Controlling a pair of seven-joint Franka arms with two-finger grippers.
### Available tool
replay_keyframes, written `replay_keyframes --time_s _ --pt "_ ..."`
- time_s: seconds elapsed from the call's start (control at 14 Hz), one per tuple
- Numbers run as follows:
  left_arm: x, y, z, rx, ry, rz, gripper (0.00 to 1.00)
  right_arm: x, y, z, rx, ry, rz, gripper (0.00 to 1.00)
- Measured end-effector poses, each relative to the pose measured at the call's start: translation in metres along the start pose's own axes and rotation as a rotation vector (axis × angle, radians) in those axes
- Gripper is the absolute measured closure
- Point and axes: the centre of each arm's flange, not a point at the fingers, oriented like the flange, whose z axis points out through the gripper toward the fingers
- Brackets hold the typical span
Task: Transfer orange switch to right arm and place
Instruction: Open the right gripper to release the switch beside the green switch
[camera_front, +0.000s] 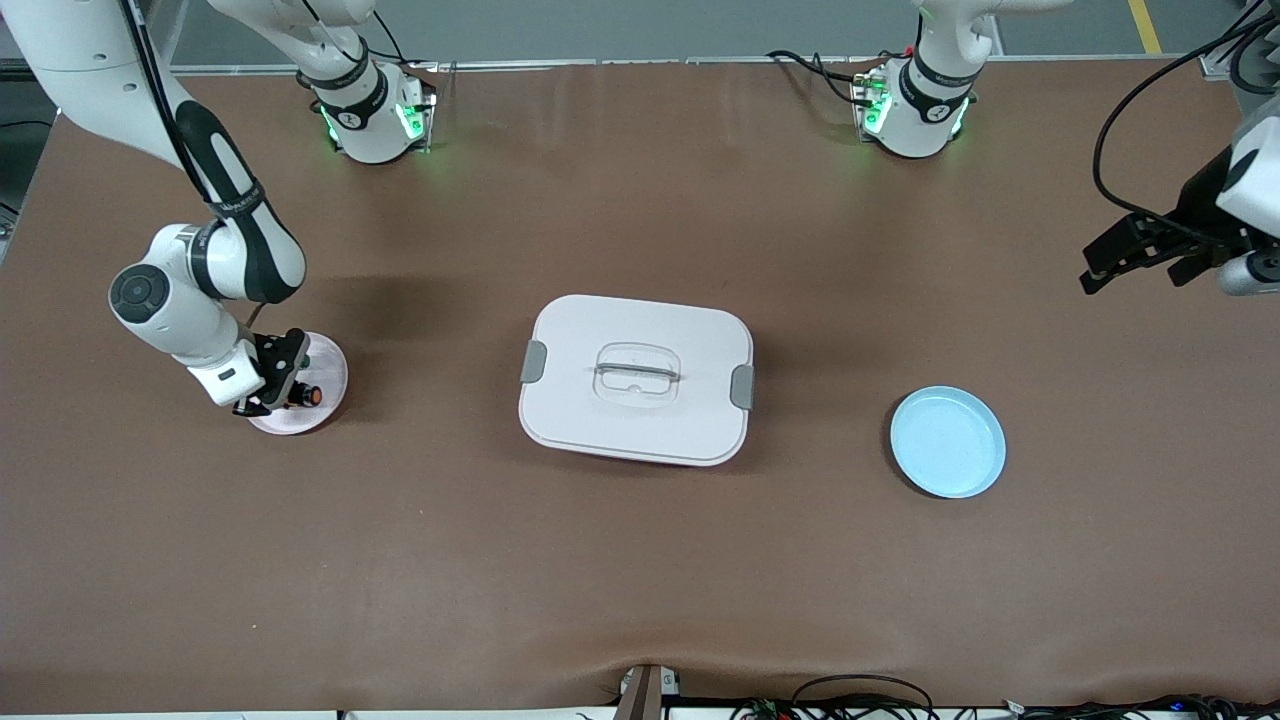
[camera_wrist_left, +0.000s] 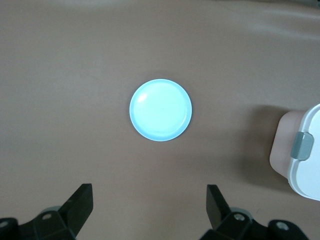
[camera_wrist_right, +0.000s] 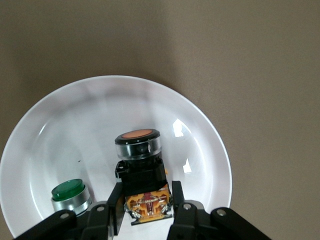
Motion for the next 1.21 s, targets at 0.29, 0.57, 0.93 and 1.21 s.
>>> replay_keyframes --time_s 0.29,0.57,0.93,1.21 --pt "0.008 0.0 0.006 0.0 -0.007 -0.003 0.0 -0.002 0.004 -0.003 -0.01 0.0 0.005 0.16" --pt "0.007 -0.001 0.004 0.001 -0.013 0.064 0.0 -0.008 0.01 -0.007 0.008 -0.005 0.018 0.0" --pt "0.005 -0.007 0.006 0.004 -0.037 0.096 0.0 -0.011 0.018 -0.019 0.088 -0.024 0.125 0.0" --pt "-0.004 0.008 0.0 0.005 -0.043 0.061 0.0 -0.012 0.021 -0.05 0.185 -0.071 0.372 0.0"
